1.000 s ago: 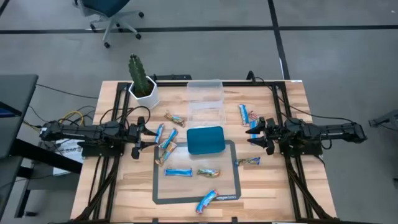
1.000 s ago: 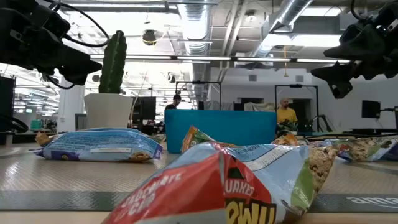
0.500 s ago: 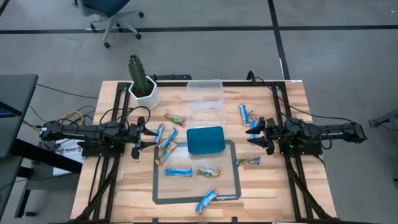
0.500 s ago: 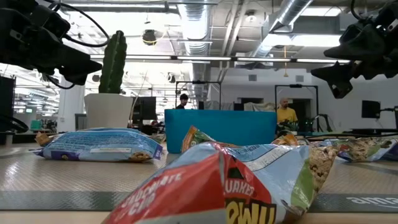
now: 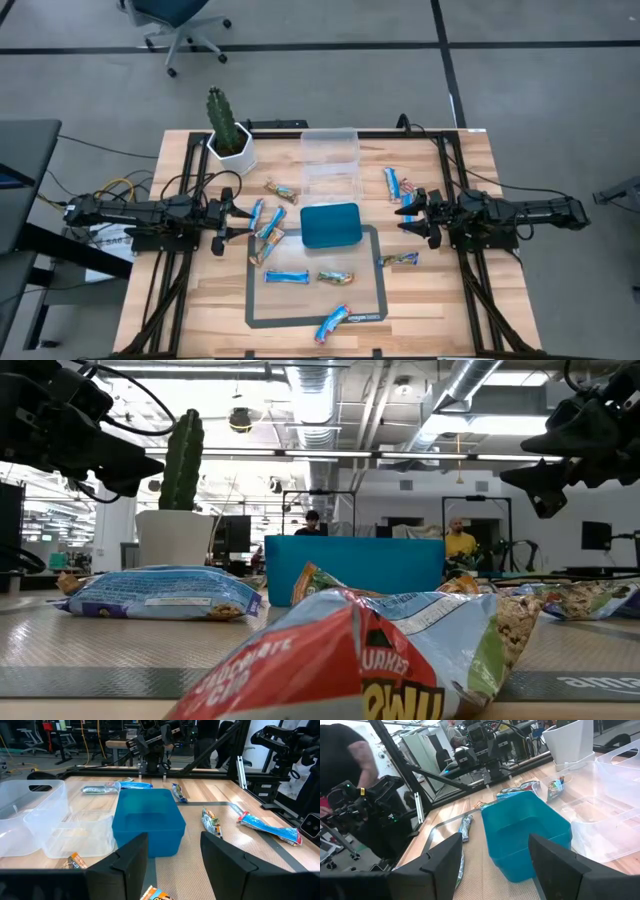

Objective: Pick and place Granola Bars by type

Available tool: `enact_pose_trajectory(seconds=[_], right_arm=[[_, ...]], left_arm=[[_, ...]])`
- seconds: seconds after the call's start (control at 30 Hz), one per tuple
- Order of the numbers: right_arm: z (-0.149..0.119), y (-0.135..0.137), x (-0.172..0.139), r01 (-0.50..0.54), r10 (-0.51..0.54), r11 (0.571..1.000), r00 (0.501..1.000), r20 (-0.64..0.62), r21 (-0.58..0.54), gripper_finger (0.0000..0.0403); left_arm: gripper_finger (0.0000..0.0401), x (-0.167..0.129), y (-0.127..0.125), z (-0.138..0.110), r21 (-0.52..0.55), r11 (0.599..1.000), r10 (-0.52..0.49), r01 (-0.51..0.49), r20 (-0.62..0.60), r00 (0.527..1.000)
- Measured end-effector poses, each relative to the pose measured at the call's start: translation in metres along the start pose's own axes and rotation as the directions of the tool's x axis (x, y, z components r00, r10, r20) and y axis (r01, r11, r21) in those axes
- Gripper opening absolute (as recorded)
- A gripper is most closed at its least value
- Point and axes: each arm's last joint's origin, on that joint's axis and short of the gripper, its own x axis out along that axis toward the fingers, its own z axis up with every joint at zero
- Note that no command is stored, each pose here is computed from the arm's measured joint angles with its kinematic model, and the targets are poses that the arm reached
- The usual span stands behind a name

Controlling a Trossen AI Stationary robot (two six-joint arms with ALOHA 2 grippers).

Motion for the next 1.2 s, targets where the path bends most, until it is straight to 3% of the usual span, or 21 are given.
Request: enact_pose_trajectory(seconds=[0.33,0.47,0.57,0.7,0.77,0.93,1.07,1.2], right_arm=[[0.0001,0.0000,0.0000,0.000,0.000,1.000,1.000,0.000,0.000,0.0221],[0.0001,0.0000,0.0000,0.000,0.000,1.000,1.000,0.000,0.000,0.0221],[0.0000,0.0000,0.0000,0.000,0.000,1.000,1.000,0.000,0.000,0.0221],[0.0000,0.0000,0.0000,0.000,0.000,1.000,1.000,0.000,0.000,0.0221],[0.0000,0.0000,0.0000,0.000,0.000,1.000,1.000,0.000,0.000,0.0221],[0.0000,0.0000,0.0000,0.000,0.000,1.000,1.000,0.000,0.000,0.0221],[0.0000,0.0000,0.0000,0.000,0.000,1.000,1.000,0.000,0.000,0.0221],[0.0000,0.0000,0.0000,0.000,0.000,1.000,1.000,0.000,0.000,0.0221]], left_arm=[[0.0174,0.0000,0.0000,-0.0001,-0.008,1.000,0.000,0.000,0.000,1.000],[0.0174,0.0000,-0.0007,0.0000,-0.175,0.984,-0.023,0.023,-0.001,1.000],[0.0174,0.0000,-0.0017,0.0006,-0.390,0.919,-0.057,0.054,0.004,0.998],[0.0174,-0.0001,-0.0028,0.0012,-0.648,0.757,-0.096,0.079,0.010,0.995],[0.0174,-0.0001,-0.0026,0.0011,-0.722,0.689,-0.088,0.068,0.010,0.996],[0.0174,0.0000,0.0001,0.0001,-0.822,0.570,0.003,-0.001,0.001,1.000],[0.0174,0.0000,0.0017,0.0011,-0.837,0.547,0.060,-0.021,0.014,0.998],[0.0174,-0.0004,0.0035,0.0026,-0.795,0.603,0.123,-0.068,0.008,0.992]])
